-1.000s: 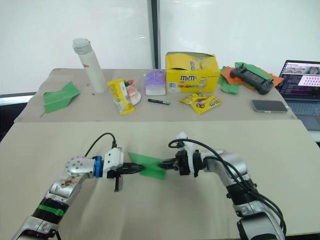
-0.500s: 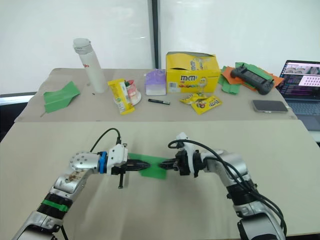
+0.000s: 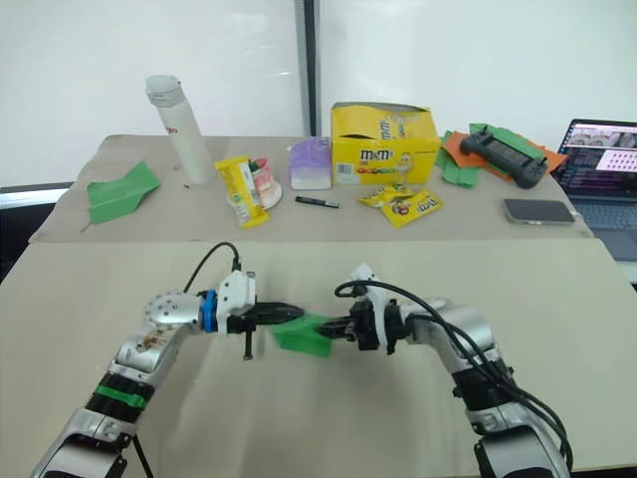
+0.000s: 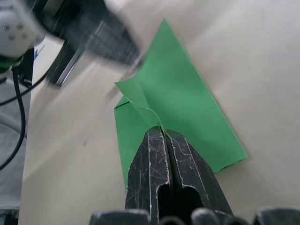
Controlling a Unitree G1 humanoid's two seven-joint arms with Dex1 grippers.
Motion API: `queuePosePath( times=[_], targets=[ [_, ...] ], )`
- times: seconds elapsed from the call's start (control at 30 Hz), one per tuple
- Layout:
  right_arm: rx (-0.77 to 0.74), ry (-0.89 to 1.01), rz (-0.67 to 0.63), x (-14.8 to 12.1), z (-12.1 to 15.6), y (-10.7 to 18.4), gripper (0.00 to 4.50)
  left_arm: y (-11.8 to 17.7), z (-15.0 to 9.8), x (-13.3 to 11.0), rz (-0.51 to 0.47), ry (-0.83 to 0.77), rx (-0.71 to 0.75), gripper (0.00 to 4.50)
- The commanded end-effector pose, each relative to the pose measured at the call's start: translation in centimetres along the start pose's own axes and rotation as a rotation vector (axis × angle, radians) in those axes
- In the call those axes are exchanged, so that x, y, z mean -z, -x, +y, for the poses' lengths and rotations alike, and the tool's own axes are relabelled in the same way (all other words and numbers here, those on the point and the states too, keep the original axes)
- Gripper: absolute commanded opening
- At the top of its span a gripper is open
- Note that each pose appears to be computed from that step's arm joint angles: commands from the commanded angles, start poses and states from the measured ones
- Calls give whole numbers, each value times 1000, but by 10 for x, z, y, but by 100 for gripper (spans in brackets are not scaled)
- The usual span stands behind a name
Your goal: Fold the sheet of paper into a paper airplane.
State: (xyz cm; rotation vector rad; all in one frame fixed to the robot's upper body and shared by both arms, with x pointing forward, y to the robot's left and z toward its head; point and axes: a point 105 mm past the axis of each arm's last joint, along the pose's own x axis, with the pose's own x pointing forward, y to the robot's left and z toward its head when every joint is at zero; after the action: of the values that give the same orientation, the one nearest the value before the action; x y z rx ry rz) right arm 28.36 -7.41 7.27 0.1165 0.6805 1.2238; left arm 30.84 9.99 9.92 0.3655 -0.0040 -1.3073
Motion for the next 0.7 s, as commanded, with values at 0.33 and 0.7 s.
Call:
queuePosePath(
  times=[0.33, 0.7],
  targets=[
    [11, -12, 117, 27, -3, 8, 2, 12, 1, 21, 87, -117, 111, 0],
    [-64, 70, 185, 34, 6, 20, 2, 2, -22, 5, 13, -72, 220, 0]
  ],
)
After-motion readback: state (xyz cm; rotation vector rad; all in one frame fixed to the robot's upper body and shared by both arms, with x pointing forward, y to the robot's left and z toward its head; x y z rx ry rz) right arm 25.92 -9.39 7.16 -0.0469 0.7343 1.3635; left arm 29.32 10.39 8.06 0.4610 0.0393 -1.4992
